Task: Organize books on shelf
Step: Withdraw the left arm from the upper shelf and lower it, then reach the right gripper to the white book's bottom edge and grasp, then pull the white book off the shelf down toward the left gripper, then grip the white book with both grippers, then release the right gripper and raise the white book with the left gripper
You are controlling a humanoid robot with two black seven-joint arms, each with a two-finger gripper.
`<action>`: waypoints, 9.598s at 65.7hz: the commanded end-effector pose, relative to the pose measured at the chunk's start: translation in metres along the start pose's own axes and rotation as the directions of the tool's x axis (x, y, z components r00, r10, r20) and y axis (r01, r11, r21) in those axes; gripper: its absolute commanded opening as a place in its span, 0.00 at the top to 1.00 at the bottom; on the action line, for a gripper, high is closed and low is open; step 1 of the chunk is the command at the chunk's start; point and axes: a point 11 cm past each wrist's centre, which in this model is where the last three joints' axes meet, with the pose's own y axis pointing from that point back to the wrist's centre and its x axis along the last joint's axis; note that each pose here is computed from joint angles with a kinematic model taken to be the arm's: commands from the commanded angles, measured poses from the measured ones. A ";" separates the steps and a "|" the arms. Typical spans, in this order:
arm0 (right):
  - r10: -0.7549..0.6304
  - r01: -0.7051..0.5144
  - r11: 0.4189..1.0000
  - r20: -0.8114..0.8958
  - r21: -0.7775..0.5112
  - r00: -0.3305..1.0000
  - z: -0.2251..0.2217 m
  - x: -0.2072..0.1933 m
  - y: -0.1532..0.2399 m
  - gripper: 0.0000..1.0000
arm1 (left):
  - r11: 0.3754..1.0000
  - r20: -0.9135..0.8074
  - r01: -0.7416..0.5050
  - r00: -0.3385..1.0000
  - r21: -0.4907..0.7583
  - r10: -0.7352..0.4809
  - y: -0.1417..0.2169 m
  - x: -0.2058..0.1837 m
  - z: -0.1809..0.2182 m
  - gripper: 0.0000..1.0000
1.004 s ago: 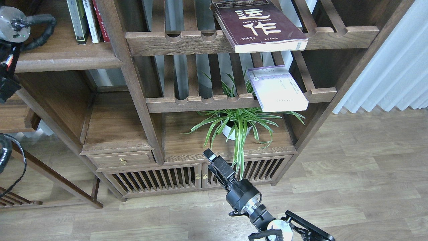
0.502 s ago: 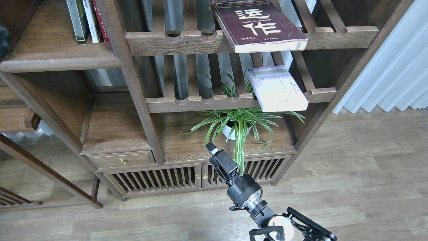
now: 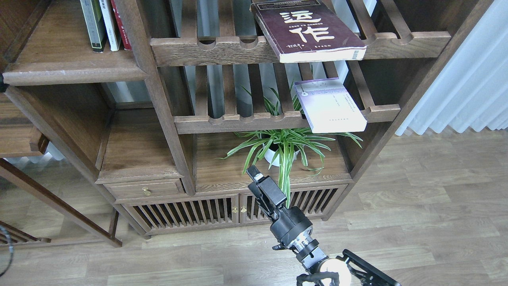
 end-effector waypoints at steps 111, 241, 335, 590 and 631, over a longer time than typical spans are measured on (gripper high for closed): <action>0.129 -0.113 0.928 -0.023 0.356 0.991 -0.137 0.033 -0.005 0.02 | 0.771 -0.466 0.017 0.805 0.636 0.367 0.259 -0.089 -0.238 0.07; 0.250 -0.266 0.803 0.104 0.534 0.963 -0.232 0.012 -0.049 0.48 | 0.675 -0.496 0.129 0.778 0.726 0.385 0.292 -0.123 -0.257 0.00; -0.090 0.010 0.902 0.164 0.432 0.982 -0.144 0.009 0.017 0.95 | 0.602 -0.552 0.058 0.477 0.797 0.684 0.314 -0.099 -0.249 0.03; 0.106 -0.122 0.910 0.061 0.395 0.992 -0.138 0.022 0.017 0.03 | 0.547 -0.538 0.177 0.573 0.818 0.619 0.327 -0.124 -0.253 1.00; 0.176 -0.190 0.900 0.072 0.392 0.982 -0.139 0.027 0.014 0.02 | 0.512 -0.583 0.376 0.739 0.773 0.338 0.283 -0.145 -0.240 1.00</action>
